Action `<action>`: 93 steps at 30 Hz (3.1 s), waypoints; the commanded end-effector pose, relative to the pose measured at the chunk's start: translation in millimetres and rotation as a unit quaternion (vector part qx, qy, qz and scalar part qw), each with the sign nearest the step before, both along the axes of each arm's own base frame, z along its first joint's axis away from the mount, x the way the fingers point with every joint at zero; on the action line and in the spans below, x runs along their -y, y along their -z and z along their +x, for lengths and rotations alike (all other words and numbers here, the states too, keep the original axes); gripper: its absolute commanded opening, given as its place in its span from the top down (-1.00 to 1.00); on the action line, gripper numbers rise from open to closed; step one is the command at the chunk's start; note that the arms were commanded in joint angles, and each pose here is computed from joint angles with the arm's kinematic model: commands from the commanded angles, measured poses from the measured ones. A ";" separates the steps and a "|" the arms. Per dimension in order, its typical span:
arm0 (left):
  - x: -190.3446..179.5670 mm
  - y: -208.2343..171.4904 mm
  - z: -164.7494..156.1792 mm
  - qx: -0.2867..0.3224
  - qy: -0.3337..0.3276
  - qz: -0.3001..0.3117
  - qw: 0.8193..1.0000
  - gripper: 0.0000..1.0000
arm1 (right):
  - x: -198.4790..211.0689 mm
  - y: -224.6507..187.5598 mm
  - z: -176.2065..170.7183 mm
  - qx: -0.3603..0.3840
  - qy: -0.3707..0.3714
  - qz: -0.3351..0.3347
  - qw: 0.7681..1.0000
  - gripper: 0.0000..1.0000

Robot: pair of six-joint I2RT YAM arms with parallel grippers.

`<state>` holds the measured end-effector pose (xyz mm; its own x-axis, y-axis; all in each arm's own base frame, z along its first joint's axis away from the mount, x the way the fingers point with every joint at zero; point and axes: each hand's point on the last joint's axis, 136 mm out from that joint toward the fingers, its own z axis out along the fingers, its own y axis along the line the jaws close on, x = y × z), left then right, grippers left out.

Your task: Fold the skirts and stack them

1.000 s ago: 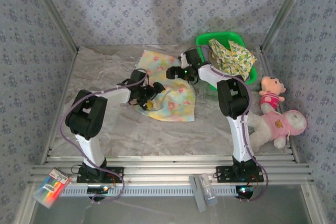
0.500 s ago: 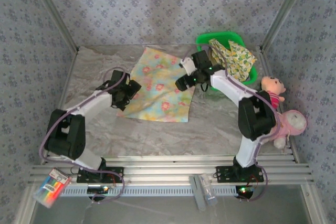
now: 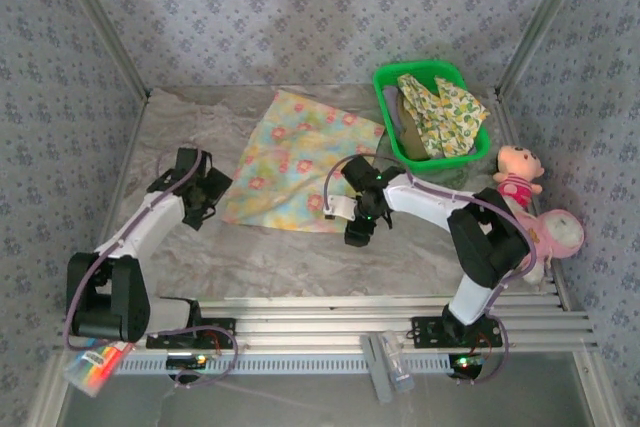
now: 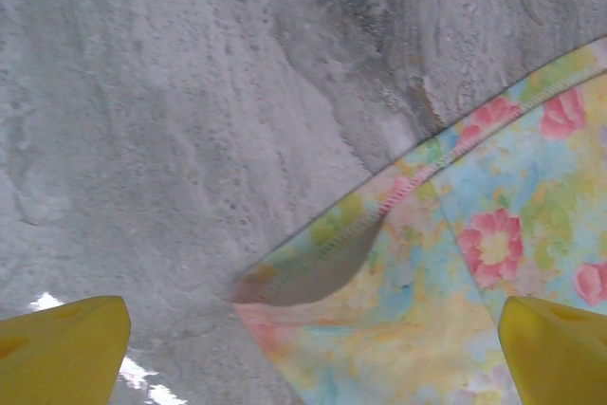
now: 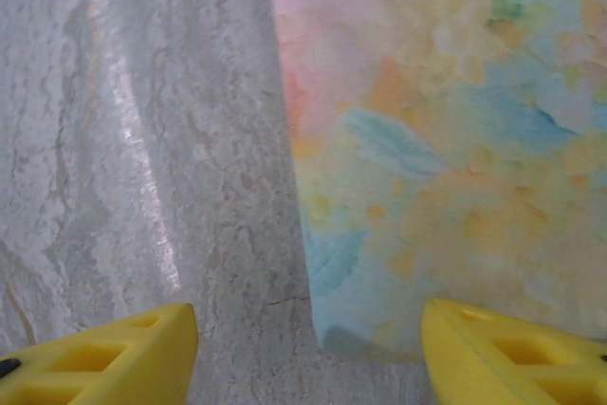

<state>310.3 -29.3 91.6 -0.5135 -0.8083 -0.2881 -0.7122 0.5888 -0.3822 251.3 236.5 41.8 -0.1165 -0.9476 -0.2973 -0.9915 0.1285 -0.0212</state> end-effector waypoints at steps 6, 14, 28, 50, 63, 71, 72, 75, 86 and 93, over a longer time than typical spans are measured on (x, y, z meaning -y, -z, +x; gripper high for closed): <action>8.6 16.8 -15.5 -0.056 0.063 -0.004 0.996 -0.79 | -5.3 11.6 -4.1 0.033 -0.057 -0.005 0.998 0.11; 16.3 29.9 -8.2 -0.056 0.068 -0.023 0.996 -0.70 | -4.2 17.0 6.1 0.052 -0.054 -0.024 0.997 0.23; 38.2 49.8 -6.7 -0.103 0.155 -0.045 0.981 -0.34 | 6.0 28.4 0.9 0.061 -0.059 -0.037 0.996 0.97; 26.2 63.1 -32.9 -0.135 0.154 0.019 0.979 -0.18 | 7.7 17.3 -1.4 0.056 -0.045 -0.011 0.997 1.00; 41.0 77.4 -2.3 -0.113 0.194 0.008 0.974 0.17 | 3.7 17.1 -2.7 0.052 -0.049 -0.003 0.997 1.00; 46.7 63.2 25.4 -0.069 0.212 0.020 0.975 0.51 | 0.8 10.9 -10.8 0.032 -0.046 0.013 0.998 1.00; 43.8 63.0 23.1 -0.073 0.209 0.026 0.975 0.59 | 1.3 9.8 -11.2 0.029 -0.044 0.015 0.998 1.00; 33.3 62.0 10.7 -0.083 0.197 0.046 0.976 0.84 | 1.7 5.0 -11.5 0.027 -0.040 0.018 0.999 1.00; 18.3 -43.9 -2.1 0.022 0.130 0.052 0.990 1.00 | 1.2 -105.1 -10.2 -0.018 0.041 0.158 0.986 1.00; 46.5 -168.1 90.0 0.165 0.197 0.066 0.964 1.00 | 13.0 -202.1 107.8 0.136 0.151 0.271 0.941 1.00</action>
<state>370.6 -67.6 230.5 -0.6420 -0.5721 -0.5104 -0.3650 0.8135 -0.4527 325.4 225.0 213.9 -0.1881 -0.6774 -0.7112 -0.9220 0.3714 -0.1099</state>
